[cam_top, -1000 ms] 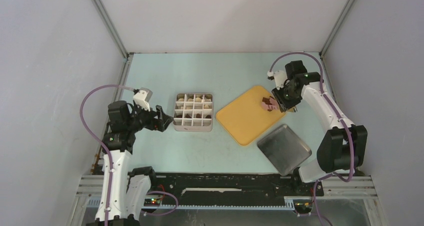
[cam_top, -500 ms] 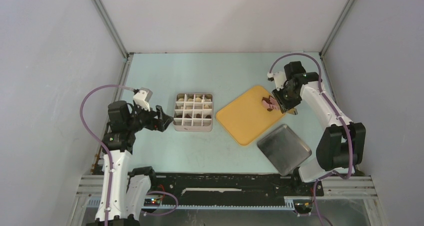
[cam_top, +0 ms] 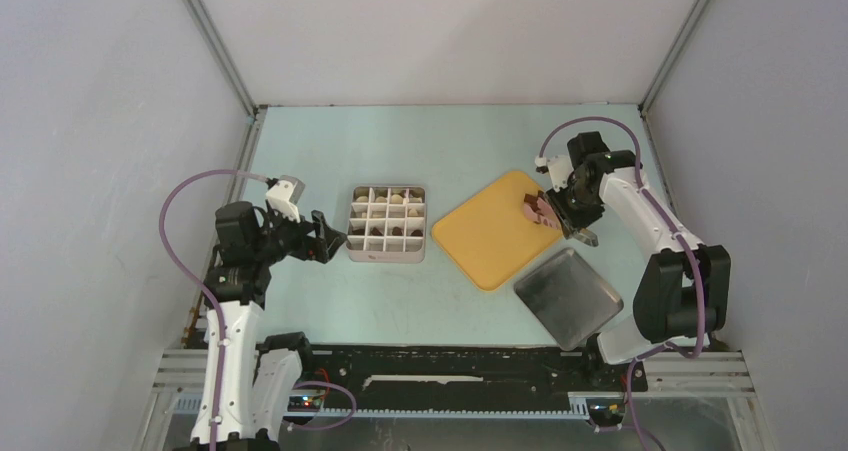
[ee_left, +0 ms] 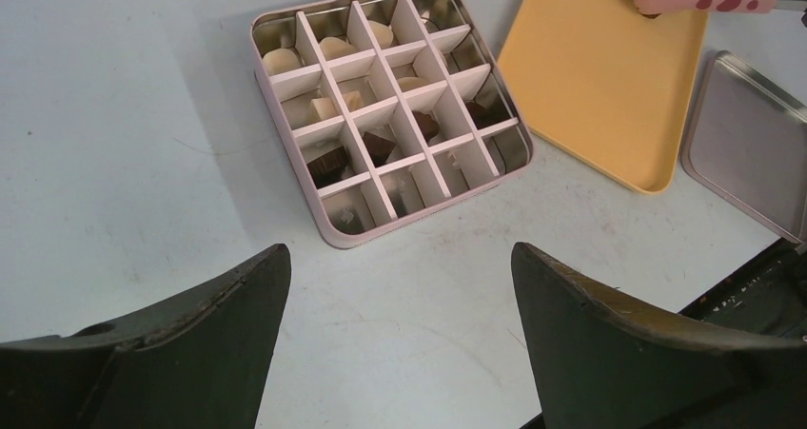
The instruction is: Pack the chocolate
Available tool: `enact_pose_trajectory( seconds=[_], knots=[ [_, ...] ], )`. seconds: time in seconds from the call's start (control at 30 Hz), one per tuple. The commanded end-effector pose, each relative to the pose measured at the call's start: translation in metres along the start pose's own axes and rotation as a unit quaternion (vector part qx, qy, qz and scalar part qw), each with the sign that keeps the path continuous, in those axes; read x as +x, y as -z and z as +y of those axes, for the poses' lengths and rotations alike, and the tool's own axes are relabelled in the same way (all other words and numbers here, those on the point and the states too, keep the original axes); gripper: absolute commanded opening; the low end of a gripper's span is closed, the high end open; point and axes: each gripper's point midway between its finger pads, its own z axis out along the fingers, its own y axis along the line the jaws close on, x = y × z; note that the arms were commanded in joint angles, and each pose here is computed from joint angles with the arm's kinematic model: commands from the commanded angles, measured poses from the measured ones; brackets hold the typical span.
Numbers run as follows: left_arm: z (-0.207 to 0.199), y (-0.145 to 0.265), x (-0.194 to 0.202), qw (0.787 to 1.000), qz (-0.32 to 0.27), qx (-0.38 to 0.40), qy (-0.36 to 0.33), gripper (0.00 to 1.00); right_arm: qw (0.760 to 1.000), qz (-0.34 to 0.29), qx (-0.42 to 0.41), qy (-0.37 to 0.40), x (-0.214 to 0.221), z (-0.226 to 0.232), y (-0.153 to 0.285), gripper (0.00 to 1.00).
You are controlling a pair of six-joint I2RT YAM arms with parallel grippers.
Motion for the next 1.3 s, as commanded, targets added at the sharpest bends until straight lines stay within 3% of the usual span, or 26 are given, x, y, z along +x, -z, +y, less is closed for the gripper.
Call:
enact_pose_trajectory(
  seconds=[0.0,0.5,0.7,0.97,1.27],
  knots=[
    [-0.002,-0.001,-0.001,1.0,-0.012,0.008,0.0,0.9,1.0,-0.016,0.015,-0.008,0.003,-0.003,0.013,0.35],
    [-0.004,0.001,-0.002,1.0,-0.017,0.011,-0.006,0.89,1.0,-0.012,0.012,-0.01,0.0,-0.005,0.002,0.34],
    [-0.005,0.002,-0.003,1.0,-0.019,0.011,-0.004,0.89,0.999,-0.039,0.003,0.005,-0.007,0.003,0.014,0.15],
    [-0.005,0.001,-0.002,1.0,-0.017,0.012,-0.003,0.89,0.97,-0.192,-0.083,0.121,-0.046,0.065,0.082,0.12],
    [-0.001,0.005,-0.005,1.0,-0.02,-0.005,-0.009,0.9,0.921,-0.171,-0.174,0.303,-0.068,0.171,0.081,0.14]
  ],
)
